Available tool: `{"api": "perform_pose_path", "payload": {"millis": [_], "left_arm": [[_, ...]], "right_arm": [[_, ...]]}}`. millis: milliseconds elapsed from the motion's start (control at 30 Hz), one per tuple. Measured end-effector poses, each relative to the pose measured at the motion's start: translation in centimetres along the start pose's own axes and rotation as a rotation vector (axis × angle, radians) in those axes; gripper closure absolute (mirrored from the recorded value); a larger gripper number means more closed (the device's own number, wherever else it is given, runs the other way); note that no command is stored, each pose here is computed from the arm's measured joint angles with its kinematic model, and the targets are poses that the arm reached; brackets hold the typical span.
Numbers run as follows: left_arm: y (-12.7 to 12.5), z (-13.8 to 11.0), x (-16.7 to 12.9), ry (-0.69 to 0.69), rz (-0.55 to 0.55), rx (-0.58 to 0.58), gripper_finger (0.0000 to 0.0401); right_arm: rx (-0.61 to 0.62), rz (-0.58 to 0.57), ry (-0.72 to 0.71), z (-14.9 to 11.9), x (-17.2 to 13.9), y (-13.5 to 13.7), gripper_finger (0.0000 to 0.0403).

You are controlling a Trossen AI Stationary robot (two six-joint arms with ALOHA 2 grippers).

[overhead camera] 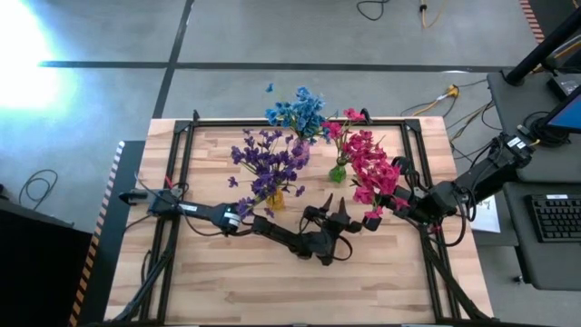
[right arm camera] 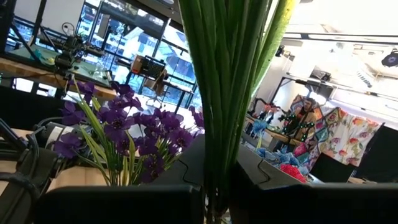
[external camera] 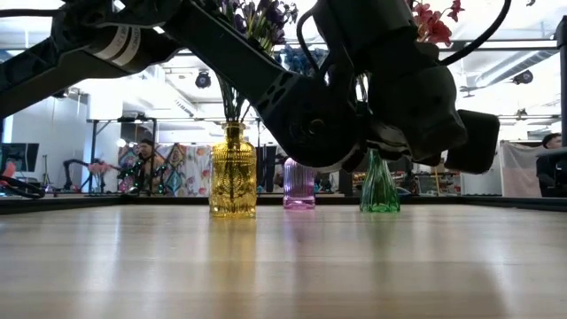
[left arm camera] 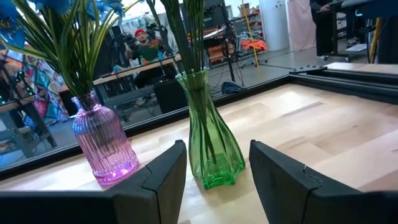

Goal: Sort flowers into vase by color
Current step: Put the pink flowers into the green vase

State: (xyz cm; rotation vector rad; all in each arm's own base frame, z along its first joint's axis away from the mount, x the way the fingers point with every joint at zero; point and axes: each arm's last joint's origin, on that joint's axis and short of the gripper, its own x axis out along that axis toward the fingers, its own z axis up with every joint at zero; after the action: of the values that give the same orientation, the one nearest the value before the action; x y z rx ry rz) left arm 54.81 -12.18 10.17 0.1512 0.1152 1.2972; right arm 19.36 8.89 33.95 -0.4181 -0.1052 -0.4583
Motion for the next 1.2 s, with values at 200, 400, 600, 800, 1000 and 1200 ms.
{"api": "perform_pose_path", "payload": {"millis": [200,400,600,800,1000,1200], "left_arm": [[-0.2,-0.3,0.2,0.000,0.003,0.059,0.0238],[-0.2,-0.2,0.2,0.000,0.003,0.018,0.0216],[-0.2,-0.3,0.3,0.000,0.005,-0.164,0.0194],[-0.2,-0.5,0.1,-0.013,-0.025,-0.189,0.0193],[-0.3,-0.8,0.7,-0.018,-0.025,-0.011,0.0193],[-0.5,-0.8,0.6,-0.027,-0.043,0.017,0.0193]], "right_arm": [[-0.002,0.000,0.000,0.0,0.0,0.0,0.0374],[0.002,0.009,-0.006,0.0,0.0,0.0,0.0374],[0.036,0.060,-0.038,-0.4,0.3,0.1,0.0374],[0.034,0.010,0.007,-2.1,1.0,-0.2,0.0374],[0.065,-0.077,0.063,-4.2,2.2,-1.3,0.0374],[0.078,-0.062,0.040,-4.8,3.3,-2.2,0.0374]]}}
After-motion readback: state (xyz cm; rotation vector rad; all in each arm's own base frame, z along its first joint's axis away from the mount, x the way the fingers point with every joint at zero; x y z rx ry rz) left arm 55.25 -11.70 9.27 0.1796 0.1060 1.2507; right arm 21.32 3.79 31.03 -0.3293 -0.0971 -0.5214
